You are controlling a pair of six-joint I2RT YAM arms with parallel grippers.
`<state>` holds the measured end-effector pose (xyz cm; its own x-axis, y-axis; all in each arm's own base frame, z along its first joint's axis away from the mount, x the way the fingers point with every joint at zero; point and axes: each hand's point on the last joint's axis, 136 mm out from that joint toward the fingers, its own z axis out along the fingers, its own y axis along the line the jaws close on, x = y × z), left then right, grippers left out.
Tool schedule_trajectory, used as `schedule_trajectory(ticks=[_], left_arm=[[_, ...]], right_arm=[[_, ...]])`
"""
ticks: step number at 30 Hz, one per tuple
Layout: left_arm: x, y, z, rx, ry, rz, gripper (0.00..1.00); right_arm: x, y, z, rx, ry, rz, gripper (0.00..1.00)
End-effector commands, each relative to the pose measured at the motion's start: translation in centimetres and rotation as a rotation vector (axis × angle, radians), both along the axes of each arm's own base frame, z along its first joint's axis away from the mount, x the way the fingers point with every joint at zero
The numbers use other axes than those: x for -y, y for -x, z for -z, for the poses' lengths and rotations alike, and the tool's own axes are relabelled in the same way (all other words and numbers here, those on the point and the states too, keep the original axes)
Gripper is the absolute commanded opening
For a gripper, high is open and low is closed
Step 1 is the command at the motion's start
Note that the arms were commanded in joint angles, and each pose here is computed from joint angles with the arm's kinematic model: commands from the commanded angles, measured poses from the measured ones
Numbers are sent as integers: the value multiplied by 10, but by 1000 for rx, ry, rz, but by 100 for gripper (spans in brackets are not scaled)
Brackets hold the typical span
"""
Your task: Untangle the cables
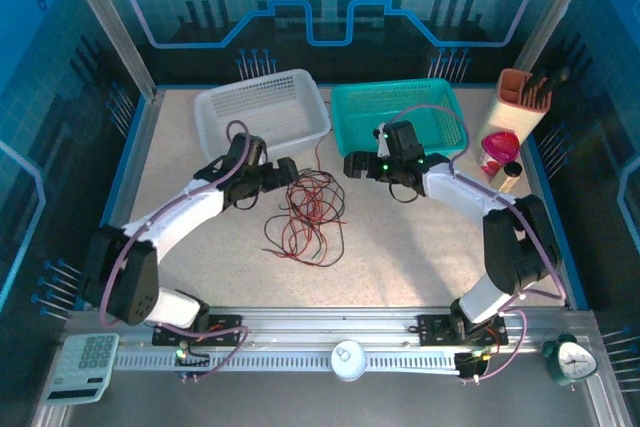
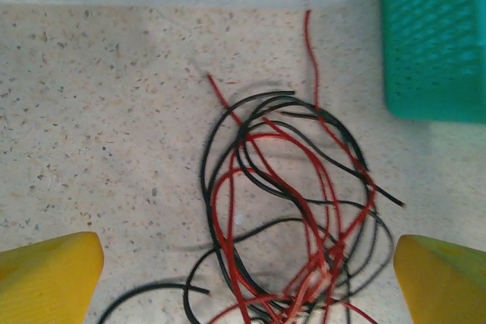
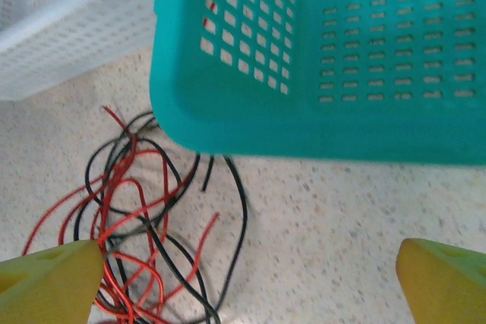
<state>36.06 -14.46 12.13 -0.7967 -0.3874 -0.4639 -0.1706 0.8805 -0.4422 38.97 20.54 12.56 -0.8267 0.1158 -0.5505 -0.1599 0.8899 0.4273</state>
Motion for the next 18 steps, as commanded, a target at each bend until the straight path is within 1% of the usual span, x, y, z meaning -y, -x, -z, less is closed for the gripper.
schedule_trajectory(ticks=[1, 5, 12, 15, 18], left_arm=[[2, -32, -19, 74, 34, -45, 99], [-15, -55, -15, 78, 48, -110, 99], [-60, -85, -20, 121, 99, -237, 99], [-76, -95, -23, 125, 113, -263, 99], [-90, -102, -28, 133, 96, -279, 99]], right_arm=[[-9, -18, -11, 24, -27, 11, 100], [-9, -34, -9, 24, -27, 27, 100], [6, -61, -12, 46, -27, 77, 99], [15, -68, -17, 55, -24, 100, 99], [20, -66, -23, 57, -23, 98, 99]])
